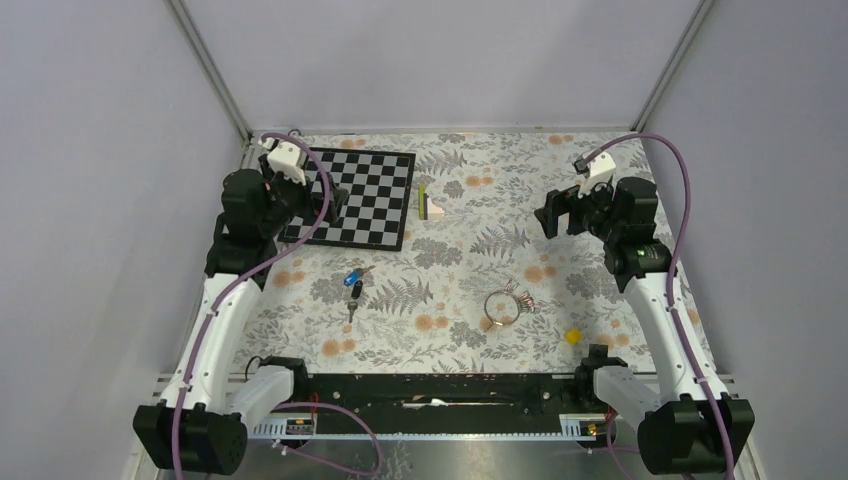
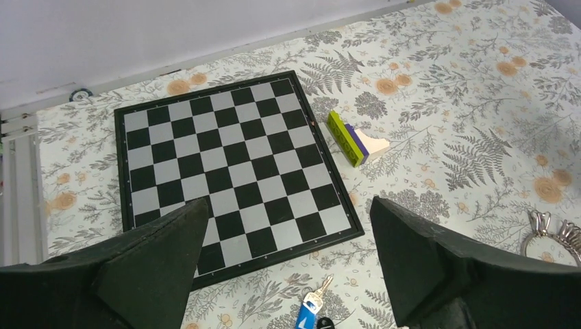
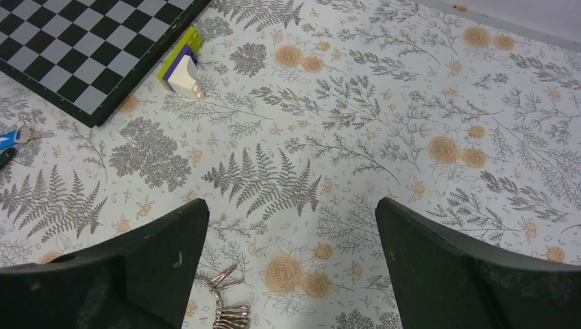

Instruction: Put the keys on the keyring

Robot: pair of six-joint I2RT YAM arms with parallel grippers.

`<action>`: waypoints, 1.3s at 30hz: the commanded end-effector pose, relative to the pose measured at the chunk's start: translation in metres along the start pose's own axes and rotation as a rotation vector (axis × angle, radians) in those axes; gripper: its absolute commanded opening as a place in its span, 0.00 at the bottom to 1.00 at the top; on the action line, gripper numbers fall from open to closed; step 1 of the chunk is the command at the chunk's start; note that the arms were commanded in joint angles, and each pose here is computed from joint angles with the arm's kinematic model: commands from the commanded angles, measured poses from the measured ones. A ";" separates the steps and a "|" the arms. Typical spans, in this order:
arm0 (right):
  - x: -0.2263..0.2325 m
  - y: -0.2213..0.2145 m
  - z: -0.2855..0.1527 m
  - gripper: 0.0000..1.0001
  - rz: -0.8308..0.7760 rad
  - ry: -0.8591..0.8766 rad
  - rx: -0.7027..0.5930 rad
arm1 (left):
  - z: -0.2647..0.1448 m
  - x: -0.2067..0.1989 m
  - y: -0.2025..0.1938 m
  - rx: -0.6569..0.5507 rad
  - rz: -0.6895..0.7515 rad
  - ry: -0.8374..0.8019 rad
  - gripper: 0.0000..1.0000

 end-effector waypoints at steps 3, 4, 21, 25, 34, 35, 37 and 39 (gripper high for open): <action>-0.001 -0.001 0.001 0.99 -0.036 0.011 -0.003 | 0.000 -0.003 0.001 -0.019 -0.007 -0.039 0.99; -0.002 -0.002 0.001 0.99 -0.036 0.009 -0.001 | 0.000 -0.003 -0.001 -0.015 -0.009 -0.040 0.99; 0.000 -0.015 0.007 0.99 -0.060 0.047 0.046 | 0.004 0.001 -0.019 0.108 0.032 -0.097 0.99; 0.002 -0.029 0.015 0.99 -0.063 0.089 0.089 | 0.008 -0.001 -0.036 0.227 0.120 -0.093 0.99; 0.017 -0.056 0.026 0.99 -0.063 0.242 0.199 | 0.025 -0.023 -0.096 0.433 0.083 -0.211 0.99; 0.021 -0.058 0.028 0.99 -0.073 0.254 0.220 | 0.026 -0.025 -0.100 0.445 0.072 -0.228 0.99; 0.038 -0.071 0.031 0.99 -0.147 0.277 0.292 | 0.028 -0.022 -0.104 0.457 0.070 -0.213 0.99; 0.055 -0.091 0.033 0.99 -0.239 0.288 0.370 | 0.028 -0.021 -0.109 0.468 0.066 -0.210 0.99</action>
Point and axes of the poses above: each gripper's point midway between its finger pads, its own z axis out along the fingers, its own x axis along the line the jaws close on, y = z × x, the point moved 5 cm from there along -z, back along the fingers, and after that the axes turned 9 degrees about -z, right-handed, at the moved point
